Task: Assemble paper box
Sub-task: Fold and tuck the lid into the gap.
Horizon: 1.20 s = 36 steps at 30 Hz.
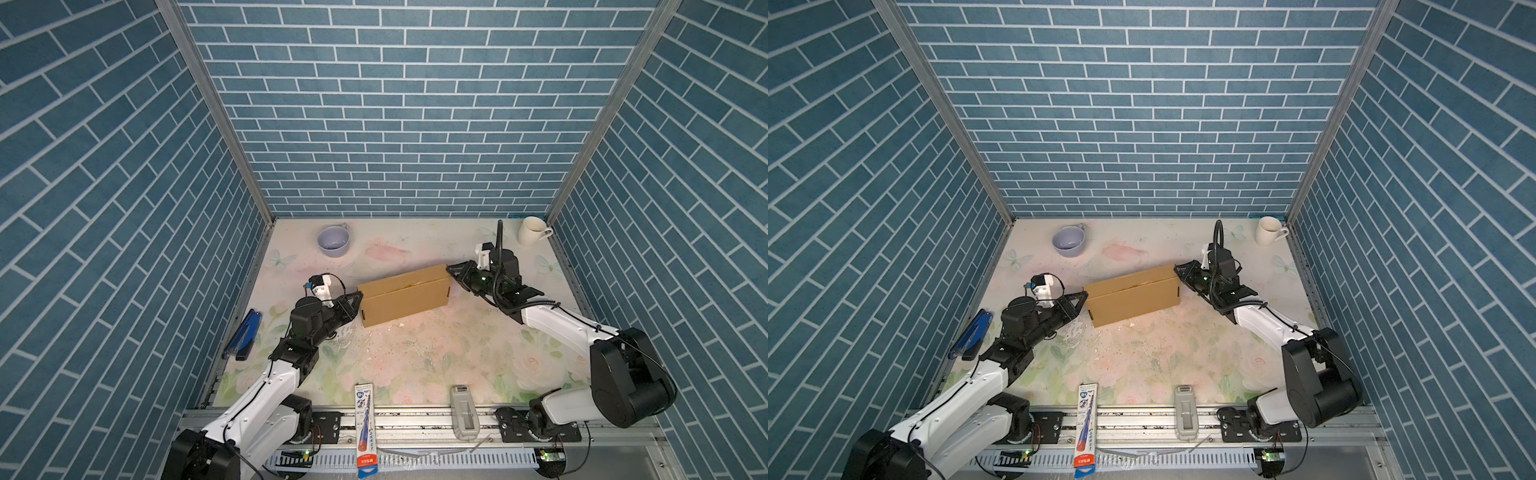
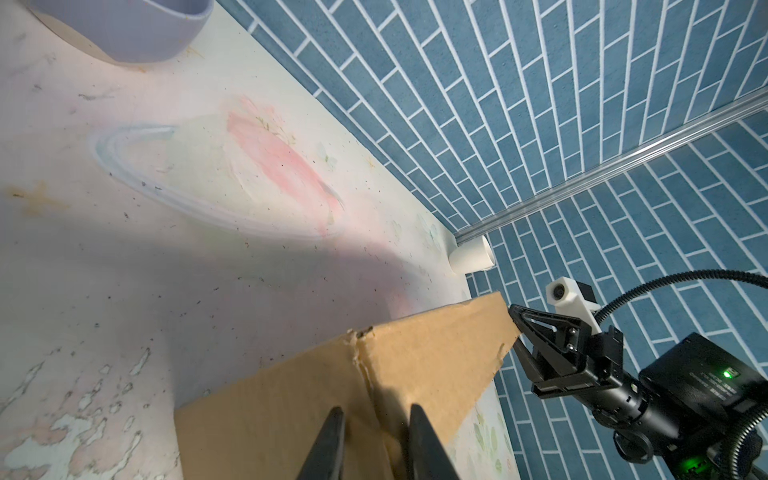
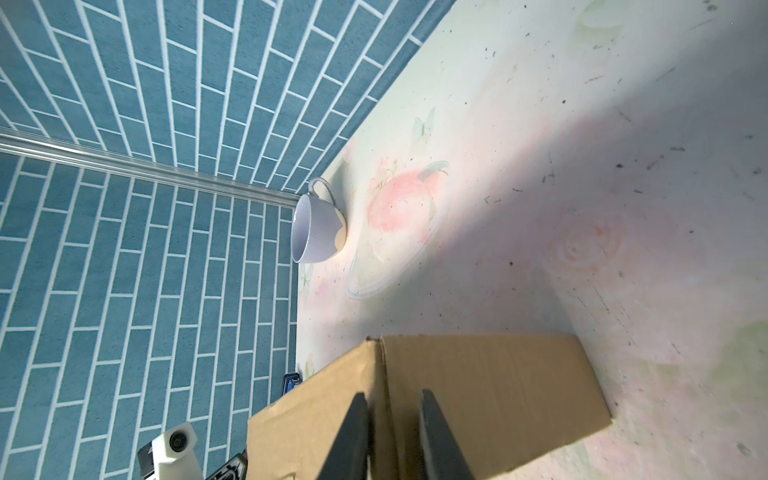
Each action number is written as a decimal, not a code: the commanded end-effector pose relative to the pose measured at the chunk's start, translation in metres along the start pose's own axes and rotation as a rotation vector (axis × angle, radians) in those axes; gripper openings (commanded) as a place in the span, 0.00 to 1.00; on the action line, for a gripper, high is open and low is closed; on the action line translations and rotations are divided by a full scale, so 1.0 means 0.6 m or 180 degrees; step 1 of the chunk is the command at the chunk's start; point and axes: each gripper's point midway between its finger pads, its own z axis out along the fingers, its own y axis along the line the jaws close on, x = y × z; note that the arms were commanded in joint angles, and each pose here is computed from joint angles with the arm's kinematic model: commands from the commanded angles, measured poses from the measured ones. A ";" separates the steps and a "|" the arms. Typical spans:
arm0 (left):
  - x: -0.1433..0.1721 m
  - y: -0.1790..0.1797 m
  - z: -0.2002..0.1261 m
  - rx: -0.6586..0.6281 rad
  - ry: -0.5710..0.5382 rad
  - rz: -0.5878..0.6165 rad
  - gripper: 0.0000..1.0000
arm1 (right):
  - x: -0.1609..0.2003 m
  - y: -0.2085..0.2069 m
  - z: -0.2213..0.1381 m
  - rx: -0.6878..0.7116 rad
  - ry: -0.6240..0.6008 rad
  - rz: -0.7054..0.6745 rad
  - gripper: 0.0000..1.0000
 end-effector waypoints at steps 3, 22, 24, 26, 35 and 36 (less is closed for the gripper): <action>0.065 0.118 -0.015 -0.0893 0.0378 -0.0029 0.24 | 0.065 -0.068 0.010 0.0178 0.0345 0.0071 0.17; 0.074 0.142 -0.021 -0.1064 0.0382 -0.0017 0.21 | 0.098 -0.088 0.026 -0.0107 0.0515 -0.0058 0.17; 0.073 0.142 -0.020 -0.1058 0.0377 -0.0019 0.23 | 0.097 -0.082 0.024 -0.0131 0.0533 -0.0063 0.21; 0.069 0.135 -0.019 -0.1013 0.0361 -0.0015 0.28 | 0.094 -0.073 0.019 -0.0134 0.0547 -0.0078 0.25; 0.013 0.056 -0.032 -0.0806 0.0246 0.0175 0.60 | 0.051 0.007 -0.050 0.0093 0.0514 -0.0478 0.55; 0.008 0.049 -0.034 -0.0793 0.0234 0.0200 0.62 | 0.047 0.015 -0.059 0.0120 0.0510 -0.0510 0.57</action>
